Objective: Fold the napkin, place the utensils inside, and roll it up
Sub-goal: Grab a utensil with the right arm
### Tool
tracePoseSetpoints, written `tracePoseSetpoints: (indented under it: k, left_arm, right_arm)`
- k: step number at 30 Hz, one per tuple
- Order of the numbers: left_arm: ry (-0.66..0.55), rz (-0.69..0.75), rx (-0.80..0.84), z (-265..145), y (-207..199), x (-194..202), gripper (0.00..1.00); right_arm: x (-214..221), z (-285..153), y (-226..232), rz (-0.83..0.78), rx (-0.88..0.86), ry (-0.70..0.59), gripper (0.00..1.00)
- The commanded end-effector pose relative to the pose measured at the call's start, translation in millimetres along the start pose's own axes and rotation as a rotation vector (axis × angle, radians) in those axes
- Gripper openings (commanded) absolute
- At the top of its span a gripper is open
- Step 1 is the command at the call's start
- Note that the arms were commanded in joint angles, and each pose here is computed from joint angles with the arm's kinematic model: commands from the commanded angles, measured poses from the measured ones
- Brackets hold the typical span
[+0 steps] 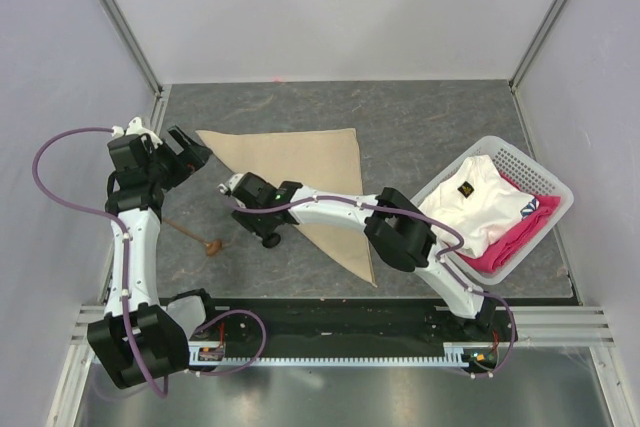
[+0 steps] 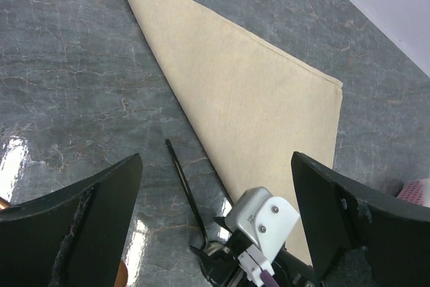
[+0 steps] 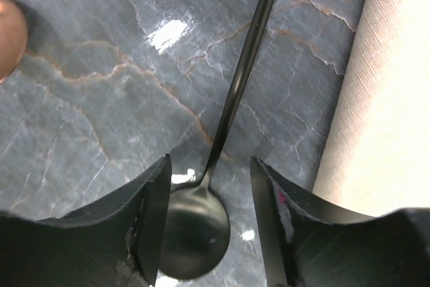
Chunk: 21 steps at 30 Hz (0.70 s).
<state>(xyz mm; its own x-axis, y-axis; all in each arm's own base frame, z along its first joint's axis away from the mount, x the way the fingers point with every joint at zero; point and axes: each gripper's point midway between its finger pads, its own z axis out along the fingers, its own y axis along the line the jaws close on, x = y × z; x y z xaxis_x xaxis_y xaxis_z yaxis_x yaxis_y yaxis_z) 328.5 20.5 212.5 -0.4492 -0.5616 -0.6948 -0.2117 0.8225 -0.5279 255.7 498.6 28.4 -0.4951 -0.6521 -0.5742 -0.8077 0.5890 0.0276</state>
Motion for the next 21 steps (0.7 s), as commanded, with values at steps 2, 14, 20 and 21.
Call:
tracePoseSetpoints:
  k: [2,14,20,21]
  left_arm:
    - [-0.004,0.038,0.037,-2,-5,-2,0.99]
    - [-0.003,0.038,0.05,-3,-8,-1,0.99]
    - [-0.003,0.034,0.05,-3,-7,-1,0.99]
    - [-0.005,0.035,0.051,-3,-8,-1,0.99]
  right_arm:
    - [-9,7,0,0.008,0.027,-0.018,0.56]
    - [7,17,-6,-0.032,0.125,0.035,0.24]
    - [7,16,-8,-0.011,0.155,0.033,0.0]
    - [5,14,-9,-0.004,0.157,0.03,0.0]
